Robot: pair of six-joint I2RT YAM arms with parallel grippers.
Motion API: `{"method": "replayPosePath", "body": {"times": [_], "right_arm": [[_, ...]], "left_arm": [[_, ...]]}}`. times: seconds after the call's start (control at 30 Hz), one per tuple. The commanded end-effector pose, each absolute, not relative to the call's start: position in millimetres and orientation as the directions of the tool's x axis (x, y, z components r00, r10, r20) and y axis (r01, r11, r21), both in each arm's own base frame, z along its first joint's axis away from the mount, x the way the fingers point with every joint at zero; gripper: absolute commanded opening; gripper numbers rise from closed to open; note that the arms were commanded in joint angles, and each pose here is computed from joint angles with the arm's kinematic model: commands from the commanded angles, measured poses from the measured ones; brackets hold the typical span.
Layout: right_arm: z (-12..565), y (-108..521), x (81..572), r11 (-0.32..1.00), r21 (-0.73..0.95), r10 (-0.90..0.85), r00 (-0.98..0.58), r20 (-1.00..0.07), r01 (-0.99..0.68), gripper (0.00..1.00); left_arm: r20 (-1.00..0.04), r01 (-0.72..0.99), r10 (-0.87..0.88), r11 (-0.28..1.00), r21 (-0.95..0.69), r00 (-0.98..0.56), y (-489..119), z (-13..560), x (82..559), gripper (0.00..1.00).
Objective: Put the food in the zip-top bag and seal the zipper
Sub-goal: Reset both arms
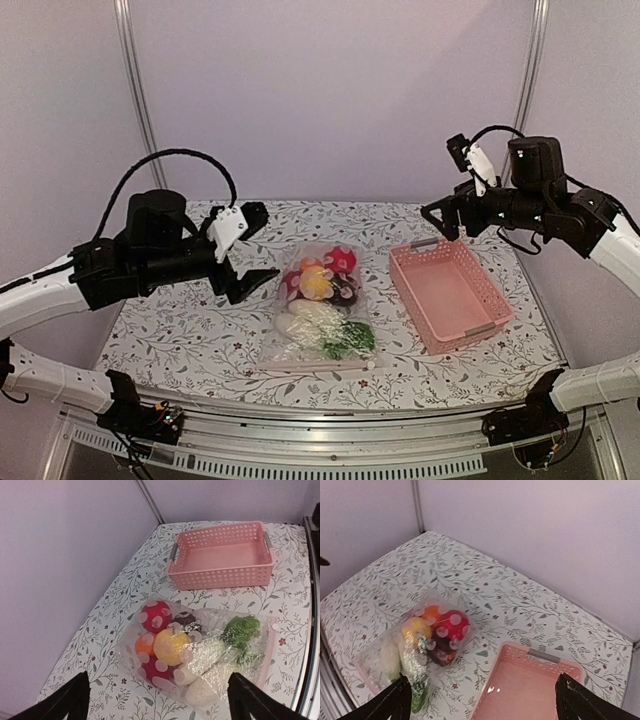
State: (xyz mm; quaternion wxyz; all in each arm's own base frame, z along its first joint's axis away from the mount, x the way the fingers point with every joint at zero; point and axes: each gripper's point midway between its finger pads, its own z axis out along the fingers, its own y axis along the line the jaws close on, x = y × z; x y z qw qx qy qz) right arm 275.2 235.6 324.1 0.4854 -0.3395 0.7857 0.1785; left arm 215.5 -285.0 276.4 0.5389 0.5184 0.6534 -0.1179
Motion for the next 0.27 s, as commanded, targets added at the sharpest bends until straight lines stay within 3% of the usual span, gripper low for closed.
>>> {"method": "replayPosePath", "body": {"times": [0.0,0.1,0.23], "right_arm": [[415.0,168.9,326.2,0.945,0.095,0.030,-0.208,-0.978,-0.312,0.99],[440.0,145.8,339.1,0.980,0.137,0.108,-0.193,-0.975,-0.145,0.99],[406.4,150.6,359.8,0.994,0.062,0.035,-0.270,-0.962,-0.092,0.99]], "left_arm": [[-0.945,0.649,0.327,0.720,0.244,-0.007,-280.9,351.9,270.0,0.99],[-0.959,0.583,0.274,0.792,0.179,-0.077,-283.0,371.6,294.3,1.00],[-0.964,0.528,0.229,0.840,0.127,-0.133,-287.0,376.0,311.5,1.00]]}}
